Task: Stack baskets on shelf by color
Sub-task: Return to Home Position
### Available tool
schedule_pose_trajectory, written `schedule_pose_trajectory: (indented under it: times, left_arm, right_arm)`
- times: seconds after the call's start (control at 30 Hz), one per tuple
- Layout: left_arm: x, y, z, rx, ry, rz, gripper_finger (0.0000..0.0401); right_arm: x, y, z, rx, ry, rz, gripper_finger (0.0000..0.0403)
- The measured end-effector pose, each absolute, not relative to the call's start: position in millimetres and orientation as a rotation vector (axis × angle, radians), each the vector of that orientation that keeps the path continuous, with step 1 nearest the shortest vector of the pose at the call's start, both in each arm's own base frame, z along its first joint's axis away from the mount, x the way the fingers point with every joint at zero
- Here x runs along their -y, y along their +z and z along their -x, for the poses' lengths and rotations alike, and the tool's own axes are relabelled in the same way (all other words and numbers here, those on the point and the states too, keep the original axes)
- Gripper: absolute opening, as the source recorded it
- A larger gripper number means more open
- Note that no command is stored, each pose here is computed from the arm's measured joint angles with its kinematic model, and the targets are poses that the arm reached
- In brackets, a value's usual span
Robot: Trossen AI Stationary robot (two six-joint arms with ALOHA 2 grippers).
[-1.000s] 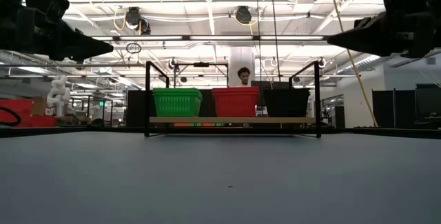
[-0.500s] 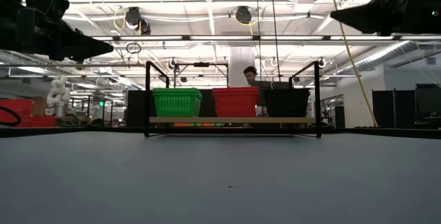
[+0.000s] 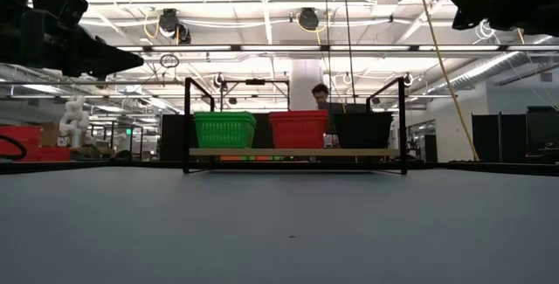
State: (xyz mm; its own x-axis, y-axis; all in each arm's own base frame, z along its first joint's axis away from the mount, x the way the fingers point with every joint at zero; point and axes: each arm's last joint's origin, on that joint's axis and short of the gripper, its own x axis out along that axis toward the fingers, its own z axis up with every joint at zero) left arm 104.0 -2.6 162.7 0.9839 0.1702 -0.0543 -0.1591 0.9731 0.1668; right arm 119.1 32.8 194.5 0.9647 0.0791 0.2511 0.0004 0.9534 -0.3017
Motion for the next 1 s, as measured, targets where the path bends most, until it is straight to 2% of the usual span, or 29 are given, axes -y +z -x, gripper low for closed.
schedule_pose_trajectory:
  times: [1.0]
  left_arm:
    - [2.7, 162.7, -104.0, -0.068, 0.166, -0.163, 0.0097]
  right_arm:
    - [-32.8, 194.5, -119.1, 0.264, 0.04, 0.305, 0.0]
